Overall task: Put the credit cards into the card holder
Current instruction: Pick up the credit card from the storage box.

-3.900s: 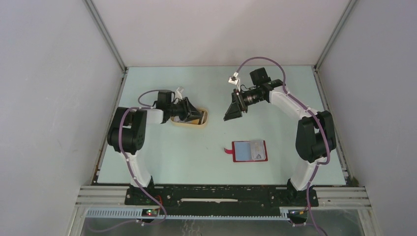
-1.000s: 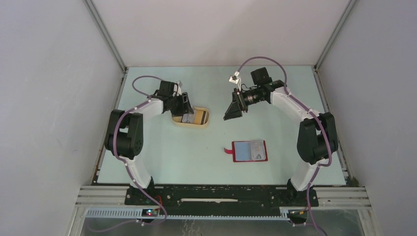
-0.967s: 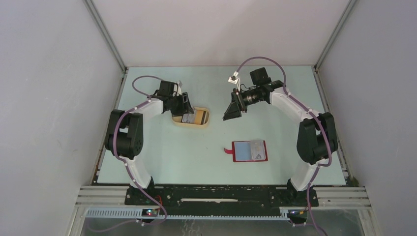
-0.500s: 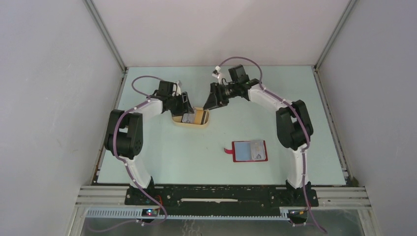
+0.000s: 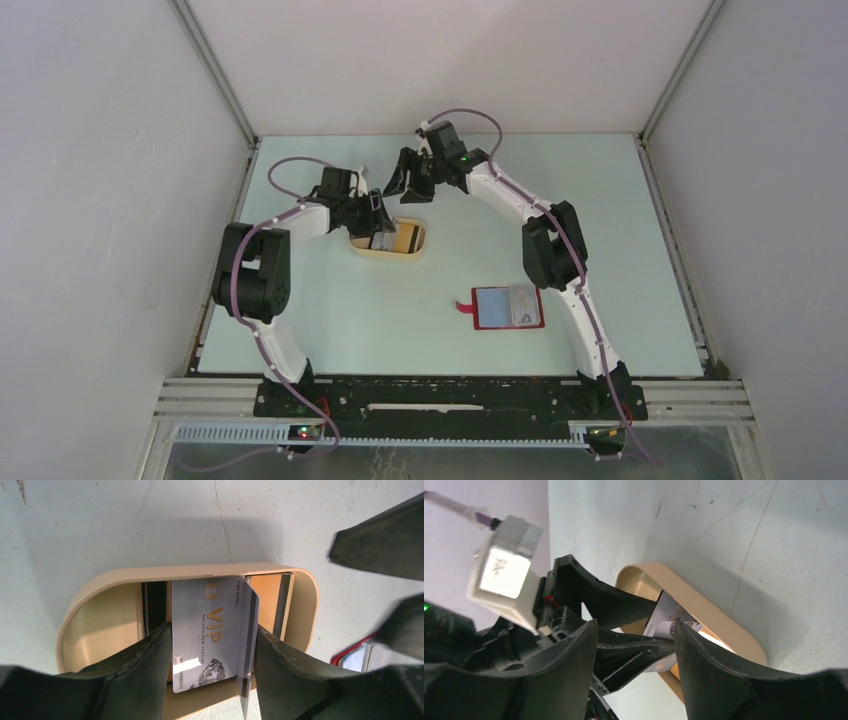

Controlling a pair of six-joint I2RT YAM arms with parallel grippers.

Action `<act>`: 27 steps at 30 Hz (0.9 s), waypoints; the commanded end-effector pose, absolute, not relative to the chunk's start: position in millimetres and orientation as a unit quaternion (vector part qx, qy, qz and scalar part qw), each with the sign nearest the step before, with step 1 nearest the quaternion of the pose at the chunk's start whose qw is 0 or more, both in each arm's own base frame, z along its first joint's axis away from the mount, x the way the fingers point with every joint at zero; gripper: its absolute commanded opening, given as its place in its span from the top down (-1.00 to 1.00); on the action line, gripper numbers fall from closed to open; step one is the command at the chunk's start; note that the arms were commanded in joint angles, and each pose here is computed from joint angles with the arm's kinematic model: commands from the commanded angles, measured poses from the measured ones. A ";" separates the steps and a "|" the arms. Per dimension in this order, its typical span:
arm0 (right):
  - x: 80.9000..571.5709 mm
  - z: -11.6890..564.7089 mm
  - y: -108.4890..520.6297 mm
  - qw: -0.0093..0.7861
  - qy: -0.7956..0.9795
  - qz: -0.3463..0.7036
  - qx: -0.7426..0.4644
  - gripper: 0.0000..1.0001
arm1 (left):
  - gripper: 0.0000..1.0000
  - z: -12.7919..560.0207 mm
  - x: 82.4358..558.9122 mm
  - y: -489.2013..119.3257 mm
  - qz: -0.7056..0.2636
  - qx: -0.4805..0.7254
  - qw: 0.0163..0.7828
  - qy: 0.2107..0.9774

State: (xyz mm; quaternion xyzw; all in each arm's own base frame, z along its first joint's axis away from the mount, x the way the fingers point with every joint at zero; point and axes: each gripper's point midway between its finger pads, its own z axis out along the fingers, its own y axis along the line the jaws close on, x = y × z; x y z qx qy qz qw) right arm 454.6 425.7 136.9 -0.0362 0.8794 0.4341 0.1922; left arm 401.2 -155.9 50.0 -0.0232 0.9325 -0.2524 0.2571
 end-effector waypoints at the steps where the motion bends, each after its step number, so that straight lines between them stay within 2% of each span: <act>1: 451.7 125.1 429.8 0.178 0.901 0.396 0.004 -0.32 | -0.25 49.0 395.1 -163.2 -0.277 -0.019 0.251 0.927; 27: 429.5 81.4 446.5 0.158 0.926 0.342 -0.027 -0.22 | -0.24 50.2 395.5 -166.0 -0.285 -0.020 0.252 0.925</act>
